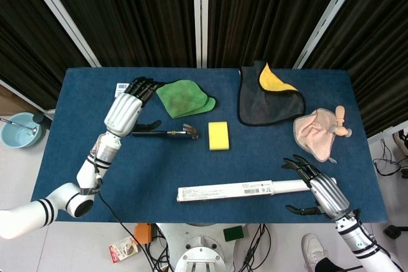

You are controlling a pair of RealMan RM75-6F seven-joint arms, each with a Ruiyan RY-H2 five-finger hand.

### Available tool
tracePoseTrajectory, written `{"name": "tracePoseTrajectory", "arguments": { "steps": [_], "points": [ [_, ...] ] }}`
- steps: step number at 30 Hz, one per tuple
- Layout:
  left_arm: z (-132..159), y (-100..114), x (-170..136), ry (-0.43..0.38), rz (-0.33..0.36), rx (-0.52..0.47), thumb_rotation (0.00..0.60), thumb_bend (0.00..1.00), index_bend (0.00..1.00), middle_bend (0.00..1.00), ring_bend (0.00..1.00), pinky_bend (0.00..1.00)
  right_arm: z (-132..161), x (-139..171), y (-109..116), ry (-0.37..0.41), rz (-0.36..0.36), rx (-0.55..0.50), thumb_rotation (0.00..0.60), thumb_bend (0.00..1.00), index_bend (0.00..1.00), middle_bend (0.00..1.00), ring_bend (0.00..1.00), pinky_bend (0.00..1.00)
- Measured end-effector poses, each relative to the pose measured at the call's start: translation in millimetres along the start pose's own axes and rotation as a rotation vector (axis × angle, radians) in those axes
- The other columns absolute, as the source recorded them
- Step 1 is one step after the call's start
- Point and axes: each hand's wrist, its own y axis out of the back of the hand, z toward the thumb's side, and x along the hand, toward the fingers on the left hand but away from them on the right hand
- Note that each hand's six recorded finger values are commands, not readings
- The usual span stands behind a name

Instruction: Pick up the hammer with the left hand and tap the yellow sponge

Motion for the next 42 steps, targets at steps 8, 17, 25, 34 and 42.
{"name": "tracePoseTrajectory", "arguments": {
  "steps": [8,17,25,34,42],
  "points": [
    [2,2,-2,0.0,0.005,-0.003,0.6,0.12,0.15,0.21,0.13,0.13,0,3,2,0.004,-0.008,0.001,0.6,0.12,0.08,0.19,0.03,0.18],
    [3,5,-5,0.001,0.009,0.001,0.6,0.12,0.15,0.21,0.13,0.13,1,7,4,0.006,-0.02,0.002,0.6,0.12,0.08,0.19,0.03,0.18],
    [1,1,-6,0.008,-0.009,0.004,0.6,0.12,0.15,0.21,0.13,0.13,0,10,5,0.003,-0.025,0.006,0.6,0.12,0.08,0.19,0.03,0.18],
    [-13,-42,-18,0.12,-0.213,0.017,0.6,0.12,0.17,0.21,0.13,0.13,1,20,27,0.011,-0.104,0.018,0.6,0.12,0.09,0.2,0.03,0.18],
    [-11,-108,-30,0.244,-0.39,-0.02,0.6,0.15,0.25,0.21,0.13,0.14,-5,32,42,-0.013,-0.15,0.025,0.6,0.12,0.09,0.2,0.03,0.18]
  ]
}}
